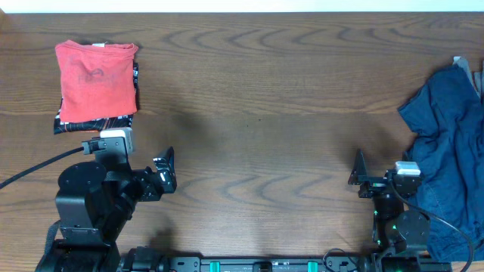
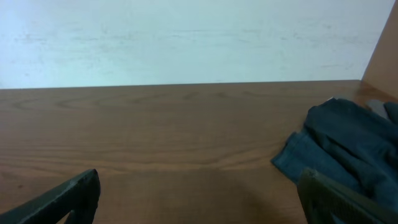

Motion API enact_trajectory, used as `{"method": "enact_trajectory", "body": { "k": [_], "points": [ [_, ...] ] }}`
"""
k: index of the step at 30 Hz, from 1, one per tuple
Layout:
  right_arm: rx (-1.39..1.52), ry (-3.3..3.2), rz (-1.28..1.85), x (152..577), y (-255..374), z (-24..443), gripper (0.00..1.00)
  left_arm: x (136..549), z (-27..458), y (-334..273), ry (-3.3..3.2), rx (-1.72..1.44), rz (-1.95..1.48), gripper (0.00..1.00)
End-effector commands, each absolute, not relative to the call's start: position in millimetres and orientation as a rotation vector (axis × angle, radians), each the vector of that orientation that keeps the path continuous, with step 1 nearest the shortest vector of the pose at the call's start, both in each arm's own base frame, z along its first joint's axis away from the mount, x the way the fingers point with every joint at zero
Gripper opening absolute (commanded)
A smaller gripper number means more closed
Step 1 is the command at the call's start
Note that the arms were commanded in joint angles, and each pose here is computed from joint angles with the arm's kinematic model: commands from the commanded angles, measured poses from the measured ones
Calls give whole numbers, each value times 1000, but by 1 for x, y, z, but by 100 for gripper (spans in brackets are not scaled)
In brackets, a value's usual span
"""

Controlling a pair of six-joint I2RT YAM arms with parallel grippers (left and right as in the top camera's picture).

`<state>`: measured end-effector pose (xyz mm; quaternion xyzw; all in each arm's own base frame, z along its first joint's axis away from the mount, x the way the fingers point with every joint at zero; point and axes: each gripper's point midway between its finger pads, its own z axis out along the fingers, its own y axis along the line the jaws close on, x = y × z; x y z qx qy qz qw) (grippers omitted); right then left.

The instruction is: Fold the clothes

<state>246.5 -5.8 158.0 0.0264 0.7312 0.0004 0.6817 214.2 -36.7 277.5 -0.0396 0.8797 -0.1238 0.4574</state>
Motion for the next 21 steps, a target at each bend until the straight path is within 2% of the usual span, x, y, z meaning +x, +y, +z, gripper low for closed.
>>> {"method": "enact_trajectory", "body": {
  "k": [1, 16, 21],
  "points": [
    [34, 1642, -3, 246, -3, 157, 99, 214, 276, -36, 2171, -117, -309, 98],
    [34, 1642, -2, 246, -3, 157, 99, 214, 276, -36, 2171, -117, -309, 98],
    [33, 1642, -2, 246, -3, 157, 99, 200, 258, -18, 2212, -129, -186, 98]
  ]
}}
